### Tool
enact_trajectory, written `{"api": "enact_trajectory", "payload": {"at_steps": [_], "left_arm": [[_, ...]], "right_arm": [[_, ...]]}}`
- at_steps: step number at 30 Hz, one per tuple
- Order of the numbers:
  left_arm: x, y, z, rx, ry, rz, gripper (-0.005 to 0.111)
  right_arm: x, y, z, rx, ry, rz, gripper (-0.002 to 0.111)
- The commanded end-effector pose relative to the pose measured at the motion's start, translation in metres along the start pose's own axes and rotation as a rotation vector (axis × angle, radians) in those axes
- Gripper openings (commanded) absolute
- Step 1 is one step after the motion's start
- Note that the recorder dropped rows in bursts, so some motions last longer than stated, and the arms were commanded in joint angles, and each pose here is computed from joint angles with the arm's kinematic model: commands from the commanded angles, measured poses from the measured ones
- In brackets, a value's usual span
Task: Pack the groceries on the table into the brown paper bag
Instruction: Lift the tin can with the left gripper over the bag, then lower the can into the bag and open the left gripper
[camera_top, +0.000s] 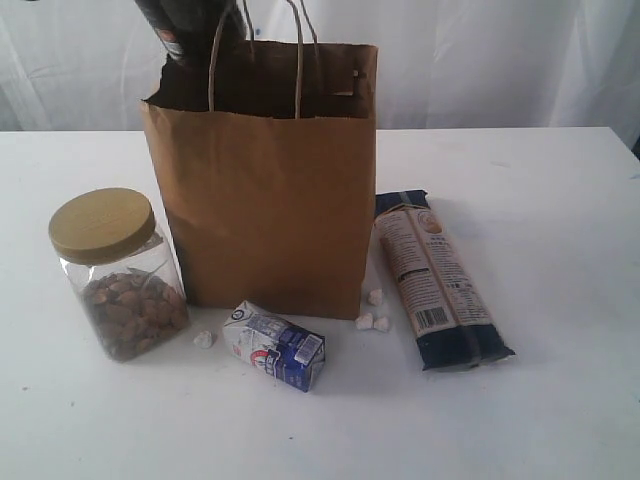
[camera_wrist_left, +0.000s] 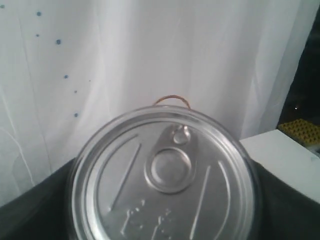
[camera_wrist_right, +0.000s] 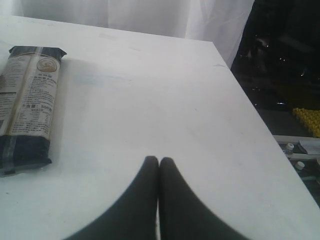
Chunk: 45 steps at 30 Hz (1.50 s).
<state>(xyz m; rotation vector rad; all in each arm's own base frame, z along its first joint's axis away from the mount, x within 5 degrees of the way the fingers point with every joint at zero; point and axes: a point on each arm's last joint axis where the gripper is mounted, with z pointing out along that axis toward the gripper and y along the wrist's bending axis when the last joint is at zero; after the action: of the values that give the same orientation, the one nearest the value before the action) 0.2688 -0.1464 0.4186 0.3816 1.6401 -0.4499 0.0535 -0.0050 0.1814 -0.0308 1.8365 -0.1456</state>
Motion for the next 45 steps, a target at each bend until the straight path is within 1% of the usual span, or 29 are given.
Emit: {"api": "enact_trajectory", "payload": {"at_steps": [1, 4, 6, 14, 28, 30, 32, 35, 36, 38, 40, 45], "left_arm": [[-0.007, -0.017, -0.001, 0.039, -0.062, 0.059, 0.000], [-0.004, -0.021, 0.003, 0.046, -0.051, 0.140, 0.000], [0.001, -0.021, 0.007, 0.046, -0.034, 0.160, 0.000], [0.020, -0.021, 0.023, 0.061, 0.075, 0.163, 0.000], [0.025, -0.021, 0.026, 0.064, 0.100, 0.164, 0.001], [0.027, -0.021, 0.026, 0.068, 0.114, 0.164, 0.007], [0.029, -0.022, 0.026, 0.075, 0.141, 0.164, 0.018], [0.033, -0.022, 0.025, 0.085, 0.180, 0.165, 0.038], [0.035, -0.023, 0.025, 0.090, 0.200, 0.165, 0.050], [0.035, -0.023, 0.025, 0.092, 0.207, 0.165, 0.062], [0.036, -0.023, 0.025, 0.092, 0.209, 0.165, 0.068], [0.036, -0.023, 0.025, 0.092, 0.209, 0.165, 0.069]], "right_arm": [[-0.001, 0.000, 0.000, 0.007, -0.007, -0.007, 0.000], [-0.001, 0.000, 0.000, 0.007, -0.007, -0.007, 0.000], [-0.001, 0.000, 0.000, 0.007, -0.007, -0.007, 0.000], [-0.001, 0.000, 0.000, 0.007, -0.007, -0.007, 0.000], [-0.001, 0.000, 0.000, 0.006, -0.007, -0.003, 0.000], [-0.001, 0.000, 0.000, 0.006, -0.007, -0.003, 0.000], [-0.001, 0.000, 0.000, 0.006, -0.007, -0.003, 0.000], [-0.001, 0.000, 0.000, 0.006, -0.007, -0.003, 0.000], [-0.001, 0.000, 0.000, 0.006, -0.007, -0.003, 0.000], [-0.001, 0.000, 0.000, 0.006, -0.007, -0.003, 0.000], [-0.001, 0.000, 0.000, 0.006, -0.007, -0.003, 0.000], [-0.001, 0.000, 0.000, 0.006, -0.007, -0.003, 0.000]]}}
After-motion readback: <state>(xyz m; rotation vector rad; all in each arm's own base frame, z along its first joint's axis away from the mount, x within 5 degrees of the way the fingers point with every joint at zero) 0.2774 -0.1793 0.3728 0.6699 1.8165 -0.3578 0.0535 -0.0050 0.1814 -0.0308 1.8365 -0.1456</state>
